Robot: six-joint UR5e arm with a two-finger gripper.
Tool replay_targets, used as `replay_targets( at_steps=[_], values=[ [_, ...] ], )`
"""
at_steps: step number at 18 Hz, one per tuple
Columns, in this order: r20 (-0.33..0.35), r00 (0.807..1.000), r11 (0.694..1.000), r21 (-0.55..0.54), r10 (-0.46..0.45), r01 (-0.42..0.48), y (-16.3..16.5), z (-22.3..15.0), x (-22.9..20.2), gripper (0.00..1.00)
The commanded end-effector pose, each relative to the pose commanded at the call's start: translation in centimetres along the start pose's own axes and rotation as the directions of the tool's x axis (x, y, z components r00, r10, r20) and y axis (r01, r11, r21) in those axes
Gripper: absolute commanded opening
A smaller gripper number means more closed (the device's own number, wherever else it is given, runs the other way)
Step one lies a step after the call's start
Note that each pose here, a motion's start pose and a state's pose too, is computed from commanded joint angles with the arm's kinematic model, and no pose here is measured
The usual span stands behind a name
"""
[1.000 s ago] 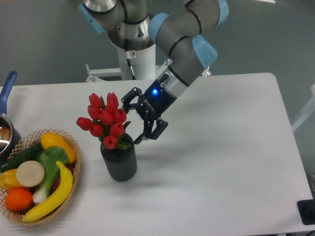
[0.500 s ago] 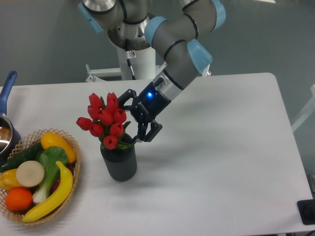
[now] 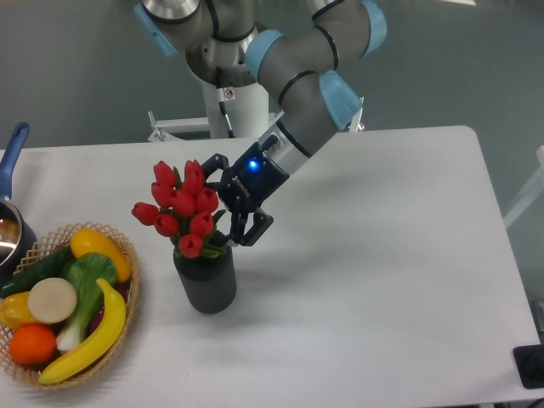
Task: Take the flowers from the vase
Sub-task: 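Position the gripper fingers around the tulip stems above the vase rim, then close the gripper on the tulip stems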
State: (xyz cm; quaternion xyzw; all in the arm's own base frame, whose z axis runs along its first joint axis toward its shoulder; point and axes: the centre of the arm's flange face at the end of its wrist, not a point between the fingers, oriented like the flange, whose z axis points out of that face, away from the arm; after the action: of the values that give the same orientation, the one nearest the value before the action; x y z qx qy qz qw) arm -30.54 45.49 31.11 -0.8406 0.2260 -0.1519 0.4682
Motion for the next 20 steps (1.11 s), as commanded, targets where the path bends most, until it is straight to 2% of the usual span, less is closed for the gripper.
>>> replay_targets(
  at_steps=[13,14,17,20],
  values=[
    [0.01,0.999,0.999,0.014,0.042,-0.042,0.11,0.88,-0.36,1.0],
    [0.01,0.999,0.999,0.014,0.042,-0.042,0.11,0.88,-0.36,0.98],
    [0.013,0.999,0.999,0.017,0.044,-0.044,0.03,0.76,-0.31,0.74],
    [0.013,0.999,0.999,0.017,0.044,-0.044,0.07,0.79,-0.27,0.62]
  ],
)
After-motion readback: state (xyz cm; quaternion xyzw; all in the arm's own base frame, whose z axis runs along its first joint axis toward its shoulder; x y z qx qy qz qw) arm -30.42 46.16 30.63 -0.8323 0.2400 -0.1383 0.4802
